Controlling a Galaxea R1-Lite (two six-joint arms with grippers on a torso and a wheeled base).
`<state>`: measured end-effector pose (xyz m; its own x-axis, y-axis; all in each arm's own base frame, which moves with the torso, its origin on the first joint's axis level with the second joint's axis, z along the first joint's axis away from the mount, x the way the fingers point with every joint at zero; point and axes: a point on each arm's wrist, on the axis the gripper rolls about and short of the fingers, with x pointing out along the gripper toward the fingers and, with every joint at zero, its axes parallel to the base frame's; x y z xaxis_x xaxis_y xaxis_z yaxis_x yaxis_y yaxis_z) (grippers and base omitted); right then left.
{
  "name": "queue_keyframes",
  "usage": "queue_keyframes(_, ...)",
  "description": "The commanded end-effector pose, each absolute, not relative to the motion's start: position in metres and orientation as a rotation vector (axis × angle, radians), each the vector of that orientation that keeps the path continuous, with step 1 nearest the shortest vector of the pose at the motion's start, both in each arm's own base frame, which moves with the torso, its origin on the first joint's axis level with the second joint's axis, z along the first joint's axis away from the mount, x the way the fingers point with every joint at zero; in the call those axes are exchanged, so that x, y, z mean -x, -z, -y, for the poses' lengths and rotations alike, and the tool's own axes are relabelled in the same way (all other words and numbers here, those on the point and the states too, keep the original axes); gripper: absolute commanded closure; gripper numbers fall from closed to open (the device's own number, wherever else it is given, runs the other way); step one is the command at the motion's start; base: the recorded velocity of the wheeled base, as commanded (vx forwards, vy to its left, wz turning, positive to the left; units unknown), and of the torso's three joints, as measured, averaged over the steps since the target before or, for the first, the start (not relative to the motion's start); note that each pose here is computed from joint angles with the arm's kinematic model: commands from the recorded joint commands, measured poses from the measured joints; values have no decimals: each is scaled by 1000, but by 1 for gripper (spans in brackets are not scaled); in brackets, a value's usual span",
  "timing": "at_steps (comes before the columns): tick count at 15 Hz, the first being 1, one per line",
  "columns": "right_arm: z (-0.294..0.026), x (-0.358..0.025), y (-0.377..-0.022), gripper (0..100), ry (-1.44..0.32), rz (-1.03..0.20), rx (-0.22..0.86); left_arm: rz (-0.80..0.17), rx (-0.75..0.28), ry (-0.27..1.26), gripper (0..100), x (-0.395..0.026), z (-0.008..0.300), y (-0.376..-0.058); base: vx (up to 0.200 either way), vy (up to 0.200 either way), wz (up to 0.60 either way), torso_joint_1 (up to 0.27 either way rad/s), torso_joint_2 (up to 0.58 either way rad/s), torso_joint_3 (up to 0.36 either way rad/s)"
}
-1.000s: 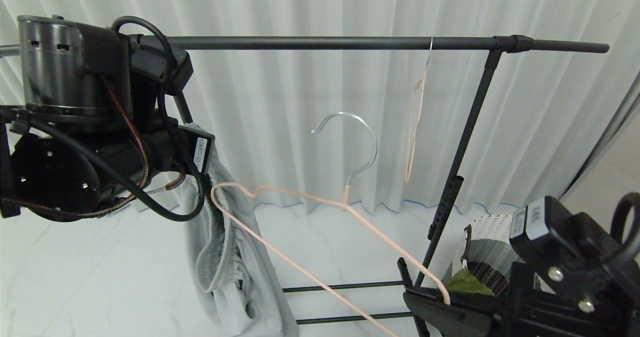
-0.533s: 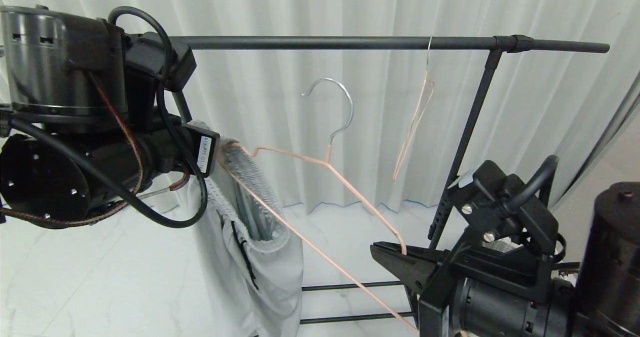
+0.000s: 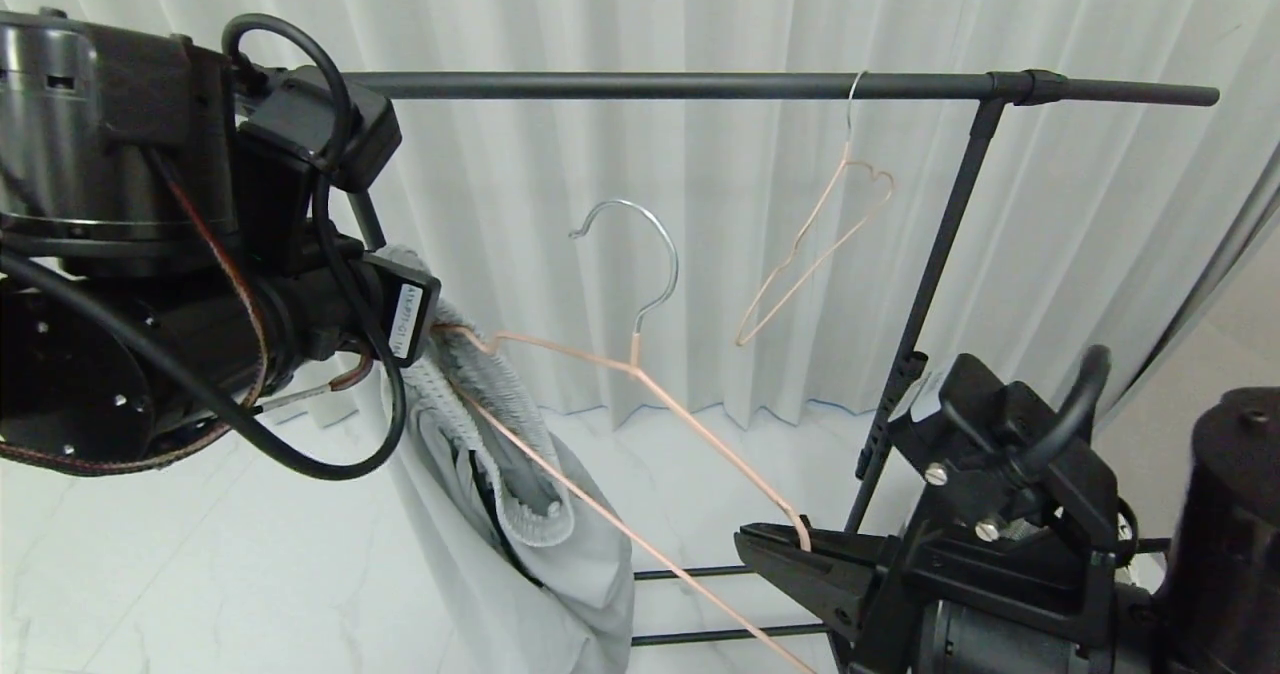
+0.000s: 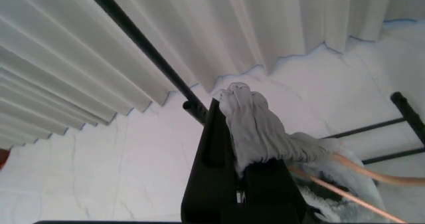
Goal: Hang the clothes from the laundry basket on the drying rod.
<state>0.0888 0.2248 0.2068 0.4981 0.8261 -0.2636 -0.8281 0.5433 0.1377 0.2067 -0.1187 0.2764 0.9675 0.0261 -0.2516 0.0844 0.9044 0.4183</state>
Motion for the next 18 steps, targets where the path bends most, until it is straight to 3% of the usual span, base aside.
queue_keyframes(1, -215, -84, -214, 100, -1012, -293, -12, -255, -460, 54, 100, -201, 116, -275, 0, 0, 0, 0, 0, 0)
queue_keyframes(11, -225, -78, -205, 100, -1070, -335, 20, -190, -470, 253, 100, -171, 133, -281, 0, 0, 0, 0, 0, 0)
queue_keyframes(18, -243, -89, -190, 100, -1051, -352, 19, -137, -413, 395, 100, -148, 139, -289, 0, 0, 0, 0, 0, 0)
